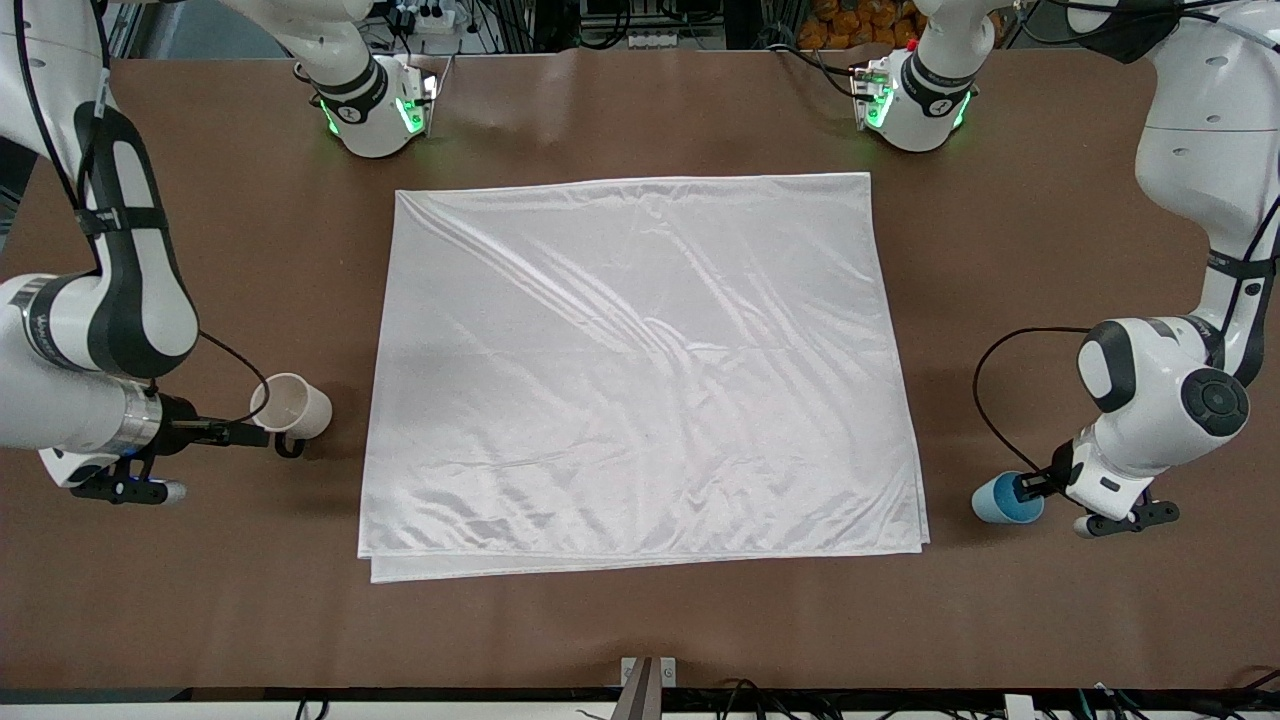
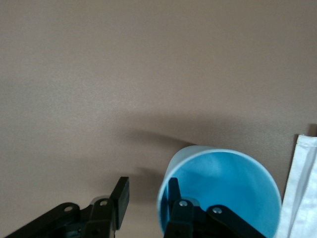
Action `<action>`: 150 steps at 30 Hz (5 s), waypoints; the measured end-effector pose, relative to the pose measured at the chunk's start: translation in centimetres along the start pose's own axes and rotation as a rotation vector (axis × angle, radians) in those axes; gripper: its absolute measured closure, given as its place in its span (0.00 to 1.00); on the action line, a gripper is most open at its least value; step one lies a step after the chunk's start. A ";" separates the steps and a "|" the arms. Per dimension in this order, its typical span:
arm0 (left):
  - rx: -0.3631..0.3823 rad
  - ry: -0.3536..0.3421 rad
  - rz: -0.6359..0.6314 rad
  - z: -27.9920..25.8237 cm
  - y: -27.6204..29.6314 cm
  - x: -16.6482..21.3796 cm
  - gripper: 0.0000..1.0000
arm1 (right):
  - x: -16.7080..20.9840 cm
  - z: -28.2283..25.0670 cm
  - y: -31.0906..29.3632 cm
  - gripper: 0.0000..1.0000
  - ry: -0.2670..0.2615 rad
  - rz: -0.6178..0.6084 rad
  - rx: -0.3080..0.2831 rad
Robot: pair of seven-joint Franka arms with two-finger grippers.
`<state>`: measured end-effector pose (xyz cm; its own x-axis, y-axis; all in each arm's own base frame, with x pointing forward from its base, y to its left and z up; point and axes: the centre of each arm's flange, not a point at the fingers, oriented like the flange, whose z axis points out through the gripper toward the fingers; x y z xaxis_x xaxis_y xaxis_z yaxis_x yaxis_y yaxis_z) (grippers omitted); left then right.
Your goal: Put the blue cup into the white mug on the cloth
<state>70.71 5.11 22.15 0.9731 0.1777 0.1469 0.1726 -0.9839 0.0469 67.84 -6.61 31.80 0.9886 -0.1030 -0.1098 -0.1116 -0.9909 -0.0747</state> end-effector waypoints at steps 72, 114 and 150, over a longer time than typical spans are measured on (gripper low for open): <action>0.043 0.017 0.070 -20.9 5.2 1.8 0.96 | 0.1 4.4 -4.6 0.81 -0.078 -0.068 0.005; 0.035 -0.053 0.141 -25.4 11.0 -0.4 0.96 | -9.1 2.4 -37.8 0.81 -0.001 0.073 0.061; -0.039 -0.077 0.216 -26.0 23.1 -5.0 0.96 | -13.9 10.3 -47.7 0.81 0.005 0.099 0.075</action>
<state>65.90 -17.94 48.16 0.9958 -0.0406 0.0824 -0.0457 -0.9971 0.0612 58.38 42.98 26.66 0.9729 -0.2003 -0.1158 -0.2154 -0.9668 -0.1375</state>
